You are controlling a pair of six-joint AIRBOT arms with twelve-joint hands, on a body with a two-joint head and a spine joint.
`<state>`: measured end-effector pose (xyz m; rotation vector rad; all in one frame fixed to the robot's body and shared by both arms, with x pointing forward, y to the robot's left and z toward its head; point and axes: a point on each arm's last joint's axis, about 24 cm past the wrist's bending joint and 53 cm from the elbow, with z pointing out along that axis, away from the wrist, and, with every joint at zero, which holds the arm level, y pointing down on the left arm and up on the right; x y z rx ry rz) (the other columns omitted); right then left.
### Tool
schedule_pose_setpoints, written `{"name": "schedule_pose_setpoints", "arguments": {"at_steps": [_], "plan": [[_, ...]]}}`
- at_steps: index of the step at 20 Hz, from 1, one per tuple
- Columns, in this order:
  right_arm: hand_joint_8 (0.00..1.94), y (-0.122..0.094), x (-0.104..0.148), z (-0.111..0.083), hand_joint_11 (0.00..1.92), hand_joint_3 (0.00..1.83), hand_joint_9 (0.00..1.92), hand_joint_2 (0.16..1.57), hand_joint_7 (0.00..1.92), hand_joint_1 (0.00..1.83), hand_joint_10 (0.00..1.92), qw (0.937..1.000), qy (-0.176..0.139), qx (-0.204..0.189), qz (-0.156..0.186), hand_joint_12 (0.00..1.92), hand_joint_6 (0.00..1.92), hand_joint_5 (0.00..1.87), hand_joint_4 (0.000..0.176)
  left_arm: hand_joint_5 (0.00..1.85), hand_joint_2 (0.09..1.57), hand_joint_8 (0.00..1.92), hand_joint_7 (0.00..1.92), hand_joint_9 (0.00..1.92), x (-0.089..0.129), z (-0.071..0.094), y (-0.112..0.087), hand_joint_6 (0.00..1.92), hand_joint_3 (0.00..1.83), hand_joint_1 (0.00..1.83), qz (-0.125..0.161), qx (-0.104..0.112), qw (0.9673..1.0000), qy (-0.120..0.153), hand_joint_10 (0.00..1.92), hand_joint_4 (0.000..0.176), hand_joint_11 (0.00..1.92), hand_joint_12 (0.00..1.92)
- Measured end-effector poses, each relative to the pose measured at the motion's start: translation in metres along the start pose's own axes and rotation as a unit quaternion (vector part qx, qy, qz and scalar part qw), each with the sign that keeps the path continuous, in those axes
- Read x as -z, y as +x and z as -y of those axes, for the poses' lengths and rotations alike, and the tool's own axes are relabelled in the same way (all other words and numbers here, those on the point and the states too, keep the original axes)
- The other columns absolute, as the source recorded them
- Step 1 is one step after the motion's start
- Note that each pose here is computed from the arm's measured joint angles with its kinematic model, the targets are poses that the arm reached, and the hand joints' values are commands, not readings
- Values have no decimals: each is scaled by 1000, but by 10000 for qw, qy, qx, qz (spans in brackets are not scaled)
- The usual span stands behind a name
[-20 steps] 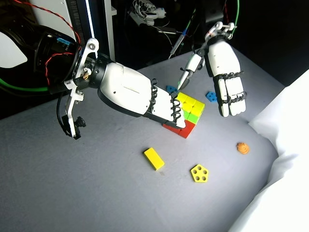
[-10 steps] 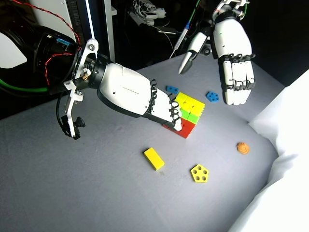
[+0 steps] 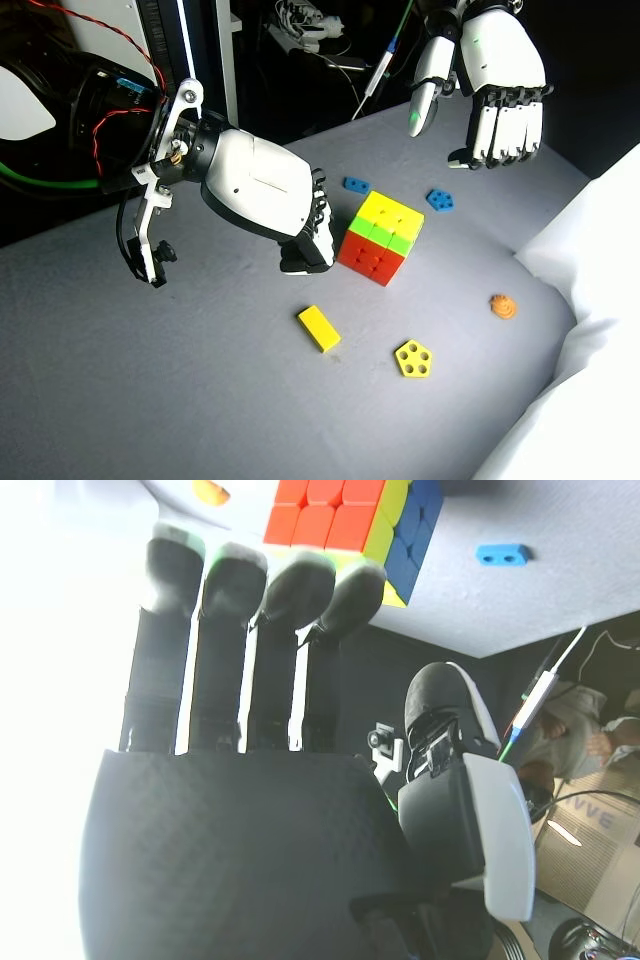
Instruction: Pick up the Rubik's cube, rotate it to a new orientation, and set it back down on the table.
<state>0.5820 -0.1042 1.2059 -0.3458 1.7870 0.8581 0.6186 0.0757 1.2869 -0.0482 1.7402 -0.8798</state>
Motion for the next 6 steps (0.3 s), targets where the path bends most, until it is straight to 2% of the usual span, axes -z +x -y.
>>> {"name": "schedule_pose_setpoints", "arguments": {"at_steps": [2, 5, 6], "plan": [[1737, 0, 0, 0, 689, 2, 709, 1329, 829, 0, 1919, 10000, 6, 2, -6, 1921, 1670, 675, 0, 661, 1332, 1807, 584, 528, 4, 3, 1, 1402, 0, 10, -18, -7, 10000, 65, 1830, 0, 415, 1918], [1779, 0, 0, 1, 702, 1, 718, 1332, 802, 0, 1921, 10000, 11, 2, -11, 1921, 1714, 652, 0, 611, 1327, 1787, 600, 566, 6, 6, -7, 1525, 0, 78, 65, -138, 9998, 142, 1832, 0, 478, 1919], [1757, 1, 0, 0, 720, 0, 740, 1329, 819, 0, 1921, 10000, 10, 2, -12, 1921, 1671, 671, 0, 606, 1326, 1806, 607, 571, 7, 7, -8, 1546, 0, 79, 73, -160, 9997, 152, 1864, 0, 477, 1921]]}}
